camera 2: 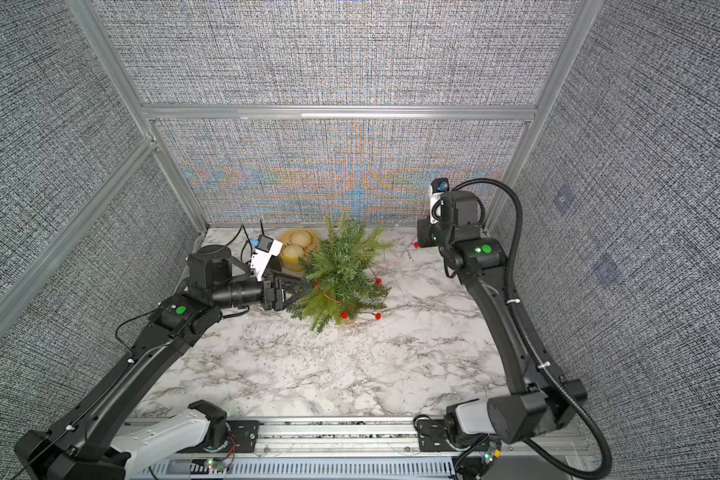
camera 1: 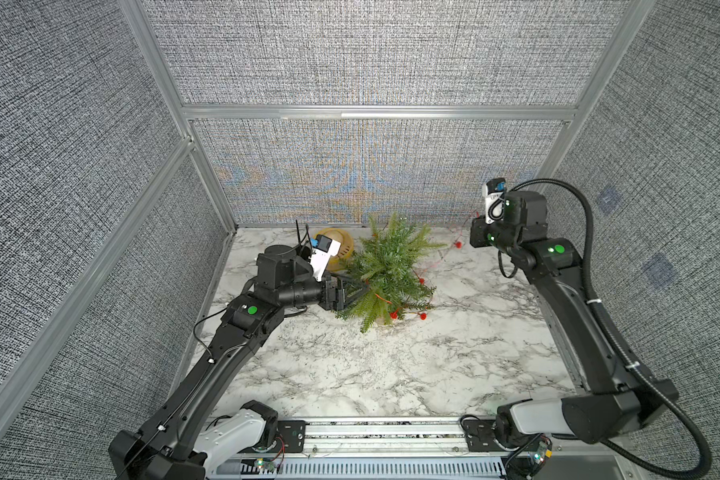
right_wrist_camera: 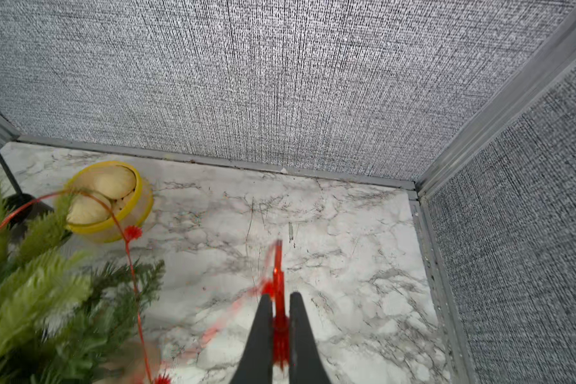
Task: Remove string lights from the small christmas tree
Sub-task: Pick up the light string from the Christmas tree, then remove the light string from the Christmas tree.
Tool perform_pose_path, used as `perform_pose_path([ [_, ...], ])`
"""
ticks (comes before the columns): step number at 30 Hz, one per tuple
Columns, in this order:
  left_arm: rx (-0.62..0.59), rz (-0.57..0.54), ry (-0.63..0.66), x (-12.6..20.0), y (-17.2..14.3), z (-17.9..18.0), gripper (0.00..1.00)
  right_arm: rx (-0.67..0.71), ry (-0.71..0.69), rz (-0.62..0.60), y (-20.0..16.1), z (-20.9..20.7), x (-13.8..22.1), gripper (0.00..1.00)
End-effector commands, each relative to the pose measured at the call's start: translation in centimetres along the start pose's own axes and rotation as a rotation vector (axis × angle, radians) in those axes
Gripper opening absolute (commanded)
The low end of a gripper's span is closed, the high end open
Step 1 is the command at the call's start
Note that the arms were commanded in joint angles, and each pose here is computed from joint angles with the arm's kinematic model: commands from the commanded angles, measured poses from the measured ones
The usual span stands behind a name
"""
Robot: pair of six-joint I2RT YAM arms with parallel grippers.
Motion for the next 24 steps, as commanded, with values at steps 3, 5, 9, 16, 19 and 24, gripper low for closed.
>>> perform_pose_path([
  [3, -0.006, 0.005, -0.004, 0.0, 0.3, -0.2, 0.78, 0.002, 0.035, -0.036, 2.6, 0.5, -3.7, 0.0],
  [5, 0.003, 0.006, -0.003, -0.1, 0.4, -0.2, 0.78, 0.007, 0.028, -0.01, 2.4, 0.4, -4.9, 0.0],
  [9, 0.029, 0.004, 0.012, -0.1, 0.3, -0.1, 0.78, -0.008, 0.018, 0.005, 1.4, 0.1, -5.5, 0.0],
  [16, 0.093, 0.005, 0.023, -0.1, 0.1, -0.2, 0.76, -0.022, 0.006, 0.02, -0.4, -0.3, -3.6, 0.0],
  [19, 0.112, 0.006, 0.035, 0.1, -0.4, -0.2, 0.76, -0.039, -0.008, 0.012, -1.0, -0.6, -1.9, 0.0],
  [24, 0.125, 0.011, 0.041, 0.3, -0.5, -0.3, 0.76, -0.082, -0.009, 0.004, -1.9, -0.9, 1.5, 0.0],
])
Point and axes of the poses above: each gripper's point midway between its finger pads, its own x axis back along the fingers, its own z axis along the line the jaws close on, y = z × x, the point moved 7 cm from there along x, back along the fingers, and after that the axes turned 2 degrees about x, right-handed, at the moved point
